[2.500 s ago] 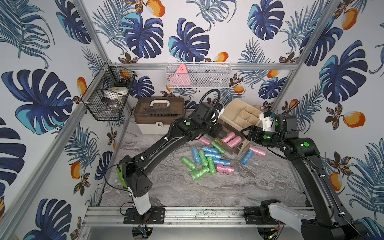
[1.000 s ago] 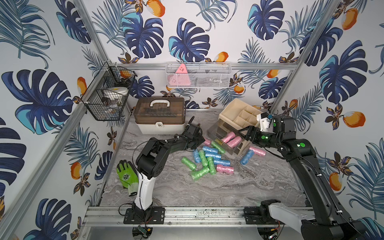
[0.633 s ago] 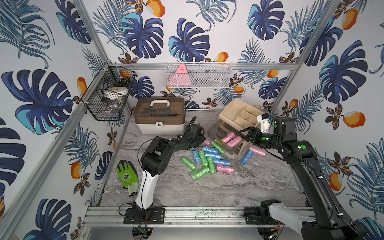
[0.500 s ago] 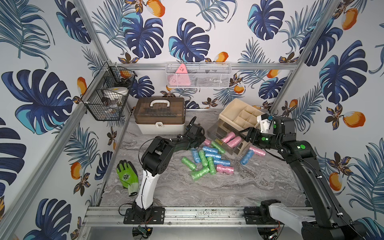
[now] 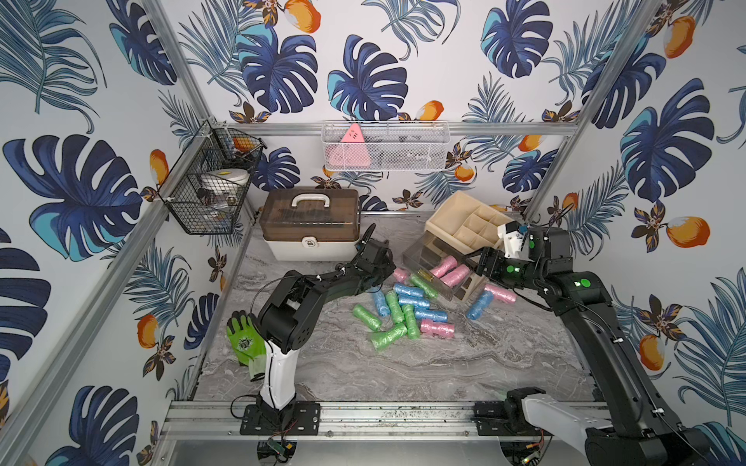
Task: Sort the rolls of trash bags by color and place them into the drawer
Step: Pick up the roll of trash bags from the center of the board.
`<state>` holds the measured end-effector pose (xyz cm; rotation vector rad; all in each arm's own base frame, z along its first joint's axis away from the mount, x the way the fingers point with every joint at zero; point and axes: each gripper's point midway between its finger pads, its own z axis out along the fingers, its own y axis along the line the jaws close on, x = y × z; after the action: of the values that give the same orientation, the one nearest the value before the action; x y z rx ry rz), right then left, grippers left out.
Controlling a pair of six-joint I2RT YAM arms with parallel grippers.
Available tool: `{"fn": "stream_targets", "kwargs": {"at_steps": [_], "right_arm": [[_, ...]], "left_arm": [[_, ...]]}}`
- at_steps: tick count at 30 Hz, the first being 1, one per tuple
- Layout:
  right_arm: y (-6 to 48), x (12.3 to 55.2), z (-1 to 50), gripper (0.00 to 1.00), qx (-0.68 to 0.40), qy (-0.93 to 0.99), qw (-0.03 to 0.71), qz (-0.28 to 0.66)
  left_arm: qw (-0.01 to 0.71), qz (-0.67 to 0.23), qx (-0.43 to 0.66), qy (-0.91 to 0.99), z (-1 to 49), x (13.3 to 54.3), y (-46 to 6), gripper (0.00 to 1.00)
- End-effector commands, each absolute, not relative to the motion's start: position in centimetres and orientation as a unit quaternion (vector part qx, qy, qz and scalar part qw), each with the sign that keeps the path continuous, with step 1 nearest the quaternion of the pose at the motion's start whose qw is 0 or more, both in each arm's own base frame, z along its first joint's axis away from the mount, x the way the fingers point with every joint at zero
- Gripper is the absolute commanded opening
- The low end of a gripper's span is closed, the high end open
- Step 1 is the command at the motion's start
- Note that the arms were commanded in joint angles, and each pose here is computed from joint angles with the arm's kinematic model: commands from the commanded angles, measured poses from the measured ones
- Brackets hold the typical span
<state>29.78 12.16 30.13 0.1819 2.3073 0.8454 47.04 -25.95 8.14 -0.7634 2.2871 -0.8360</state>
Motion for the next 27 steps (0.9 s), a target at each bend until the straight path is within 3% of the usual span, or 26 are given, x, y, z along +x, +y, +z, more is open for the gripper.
{"fn": "stream_targets", "kwargs": {"at_steps": [1,11,19,27], "right_arm": [[12.1,30.2,31.1,0.76,0.064,0.876,0.352,0.323],[12.3,31.7,31.7,0.77,0.078,0.871,0.356,0.328],[8.6,33.3,31.7,0.96,0.203,0.869,0.369,0.259],[8.3,32.9,33.4,0.98,0.199,0.851,0.405,0.268]], "left_arm": [[0.307,-0.306,-0.268,0.860,9.4,46.4,-25.3,0.07],[0.317,-0.303,-0.235,0.867,12.1,42.9,-23.6,0.06],[0.339,-0.289,-0.197,0.873,15.4,40.2,-21.9,0.07],[0.367,-0.269,-0.135,0.880,20.1,38.1,-20.7,0.07]]}}
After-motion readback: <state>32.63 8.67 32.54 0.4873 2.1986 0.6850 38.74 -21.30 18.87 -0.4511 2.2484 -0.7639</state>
